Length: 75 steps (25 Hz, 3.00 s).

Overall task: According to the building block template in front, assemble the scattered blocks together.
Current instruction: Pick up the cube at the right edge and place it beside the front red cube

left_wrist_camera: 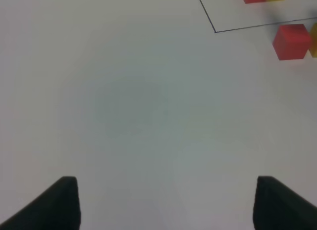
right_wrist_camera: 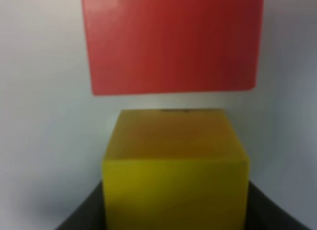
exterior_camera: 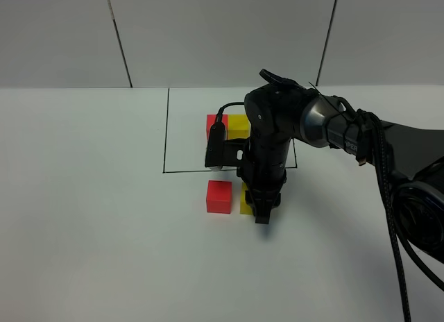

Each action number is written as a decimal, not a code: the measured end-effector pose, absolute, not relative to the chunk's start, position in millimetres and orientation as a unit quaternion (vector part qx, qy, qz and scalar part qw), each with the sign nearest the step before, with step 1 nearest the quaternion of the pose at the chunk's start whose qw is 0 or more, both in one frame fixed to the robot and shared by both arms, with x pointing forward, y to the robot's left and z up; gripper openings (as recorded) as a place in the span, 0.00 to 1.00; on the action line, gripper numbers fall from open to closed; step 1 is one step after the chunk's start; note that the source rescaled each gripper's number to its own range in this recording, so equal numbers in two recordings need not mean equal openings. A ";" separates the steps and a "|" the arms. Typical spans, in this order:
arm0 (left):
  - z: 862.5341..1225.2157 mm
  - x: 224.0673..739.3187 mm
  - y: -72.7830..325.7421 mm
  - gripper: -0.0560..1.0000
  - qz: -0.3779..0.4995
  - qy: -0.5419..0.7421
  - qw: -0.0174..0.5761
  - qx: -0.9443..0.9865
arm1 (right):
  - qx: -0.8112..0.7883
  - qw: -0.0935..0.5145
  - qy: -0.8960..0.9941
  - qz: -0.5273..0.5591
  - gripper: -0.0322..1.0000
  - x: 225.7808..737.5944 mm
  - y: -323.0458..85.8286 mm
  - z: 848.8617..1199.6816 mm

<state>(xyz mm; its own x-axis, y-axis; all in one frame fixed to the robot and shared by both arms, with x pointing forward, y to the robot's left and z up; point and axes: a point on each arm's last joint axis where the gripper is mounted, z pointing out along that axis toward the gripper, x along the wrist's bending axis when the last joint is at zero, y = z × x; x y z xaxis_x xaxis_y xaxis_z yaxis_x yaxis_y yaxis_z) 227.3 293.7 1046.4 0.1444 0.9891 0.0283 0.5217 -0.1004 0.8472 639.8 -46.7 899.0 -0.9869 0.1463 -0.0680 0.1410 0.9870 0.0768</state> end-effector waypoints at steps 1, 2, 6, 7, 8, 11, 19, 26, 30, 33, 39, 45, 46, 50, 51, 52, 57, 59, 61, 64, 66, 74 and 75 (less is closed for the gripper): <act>1046.4 227.3 293.7 0.63 0.326 0.567 0.358 0.666 | 0.072 0.037 0.996 0.037 0.27 639.8 -46.6 899.0; 1046.4 227.3 293.7 0.63 0.326 0.567 0.358 0.666 | 0.073 0.038 0.996 0.038 0.27 640.0 -46.4 899.0; 1046.4 227.3 293.7 0.63 0.326 0.567 0.358 0.666 | 0.073 0.039 0.996 0.040 0.27 640.3 -46.0 899.1; 1046.4 227.3 293.7 0.63 0.326 0.567 0.358 0.666 | 0.074 0.040 0.996 0.042 0.27 640.4 -45.7 899.1; 1046.4 227.3 293.7 0.63 0.326 0.567 0.358 0.666 | 0.073 0.040 0.996 0.043 0.27 640.3 -45.1 899.1; 1046.4 227.3 293.7 0.63 0.326 0.567 0.358 0.666 | 0.071 0.043 0.996 0.046 0.27 639.3 -42.2 899.1; 1046.4 227.3 293.7 0.63 0.326 0.567 0.358 0.666 | 0.071 0.040 0.996 0.047 0.27 639.2 -40.9 895.8; 1046.4 227.3 293.7 0.63 0.326 0.567 0.358 0.666 | 0.059 0.040 0.996 0.049 0.27 639.3 -40.4 895.5; 1046.4 227.3 293.7 0.63 0.326 0.567 0.358 0.666 | 0.053 0.040 0.997 0.050 0.27 639.3 -40.2 895.5; 1046.4 227.3 293.7 0.63 0.326 0.567 0.358 0.666 | 0.053 0.040 0.996 0.053 0.27 639.3 -39.7 895.6; 1046.4 227.3 293.7 0.63 0.326 0.567 0.358 0.666 | 0.052 0.041 0.996 0.055 0.27 639.4 -39.2 895.6; 1046.4 227.3 293.7 0.63 0.326 0.567 0.358 0.666 | 0.052 0.041 0.996 0.056 0.27 639.5 -39.1 895.7; 1046.4 227.3 293.7 0.63 0.326 0.567 0.358 0.666 | 0.052 0.041 0.996 0.056 0.27 639.5 -39.1 895.7; 1046.4 227.3 293.7 0.63 0.326 0.567 0.358 0.666 | 0.052 0.042 0.996 0.056 0.27 639.6 -39.1 895.7; 1046.4 227.3 293.7 0.63 0.326 0.567 0.358 0.666 | 0.053 0.041 0.996 0.056 0.27 639.5 -39.0 895.7; 1046.4 227.3 293.7 0.63 0.326 0.567 0.358 0.666 | 0.054 0.041 0.996 0.058 0.27 639.5 -38.8 895.7; 1046.4 227.3 293.7 0.63 0.326 0.567 0.358 0.666 | 0.059 0.041 0.995 0.069 0.27 639.8 -36.8 895.8; 1046.4 227.3 293.7 0.63 0.326 0.567 0.358 0.666 | 0.059 0.042 0.995 0.070 0.27 639.9 -36.5 895.9; 1046.4 227.3 293.7 0.63 0.326 0.567 0.358 0.666 | 0.060 0.042 0.995 0.071 0.27 639.9 -36.4 895.9; 1046.4 227.3 293.7 0.63 0.326 0.567 0.358 0.666 | 0.059 0.042 0.995 0.071 0.27 639.9 -36.4 895.9; 1046.4 227.3 293.7 0.63 0.326 0.567 0.358 0.666 | 0.057 0.042 0.995 0.070 0.27 639.9 -36.5 895.5; 1046.4 227.3 293.7 0.63 0.326 0.567 0.358 0.666 | 0.041 0.039 0.996 0.067 0.27 639.3 -36.8 894.9; 1046.4 227.3 293.7 0.63 0.326 0.567 0.358 0.666 | 0.040 0.040 0.996 0.067 0.27 639.3 -36.8 894.9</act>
